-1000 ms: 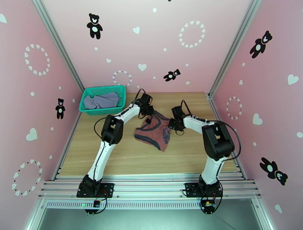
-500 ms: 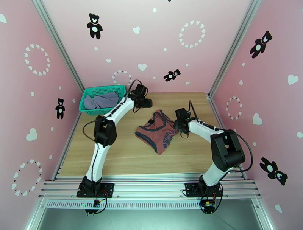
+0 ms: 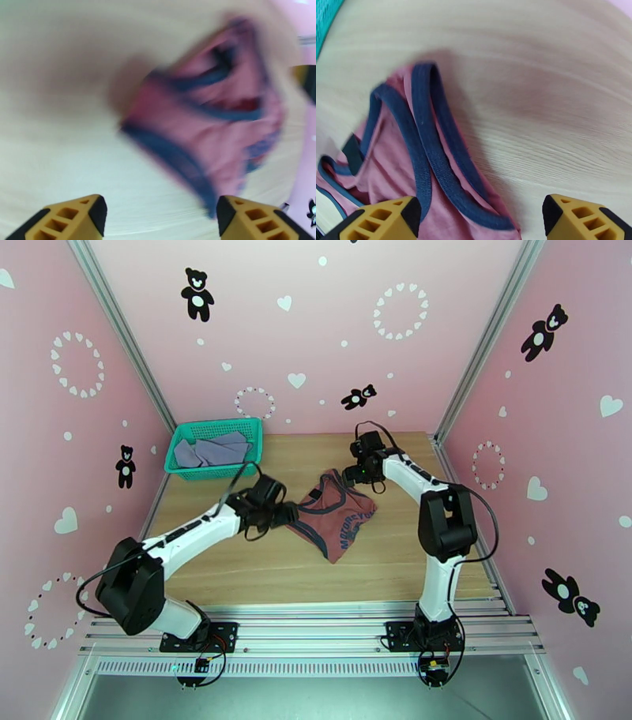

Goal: Fold and stack the mixed laundry pile

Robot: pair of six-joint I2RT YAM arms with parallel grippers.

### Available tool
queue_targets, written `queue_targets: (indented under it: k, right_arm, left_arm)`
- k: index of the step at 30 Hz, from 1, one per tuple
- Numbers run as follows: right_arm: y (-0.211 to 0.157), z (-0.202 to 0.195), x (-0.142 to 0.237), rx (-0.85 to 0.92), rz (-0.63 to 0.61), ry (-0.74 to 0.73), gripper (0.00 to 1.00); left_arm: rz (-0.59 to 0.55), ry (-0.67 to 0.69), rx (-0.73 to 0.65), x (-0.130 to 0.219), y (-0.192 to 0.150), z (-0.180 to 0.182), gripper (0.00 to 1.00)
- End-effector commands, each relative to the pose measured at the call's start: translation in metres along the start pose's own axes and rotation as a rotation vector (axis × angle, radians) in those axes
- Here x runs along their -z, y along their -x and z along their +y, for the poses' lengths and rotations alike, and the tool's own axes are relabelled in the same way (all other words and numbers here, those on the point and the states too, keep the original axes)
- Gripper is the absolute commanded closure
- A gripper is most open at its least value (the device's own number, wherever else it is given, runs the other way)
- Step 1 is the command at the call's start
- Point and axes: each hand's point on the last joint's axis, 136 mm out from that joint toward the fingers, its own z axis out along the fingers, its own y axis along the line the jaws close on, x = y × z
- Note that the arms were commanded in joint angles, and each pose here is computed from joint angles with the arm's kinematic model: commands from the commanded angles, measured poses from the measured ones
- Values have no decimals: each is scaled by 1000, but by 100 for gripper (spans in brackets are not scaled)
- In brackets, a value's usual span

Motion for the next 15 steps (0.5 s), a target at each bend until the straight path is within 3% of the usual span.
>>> queue_targets:
  k: [1,10,15]
  right_arm:
    - [0,14,-2,86,25,93,13]
    - [-7,17,-11,131,45,118,14]
    - [-8,18,-13,134,51,123,14]
  left_arm:
    - [-65,-160,124,9,11,-36,18]
    - [-1,-307,263,-19,2,-58,12]
    - [-1,-302,280,-30,2,-63,11]
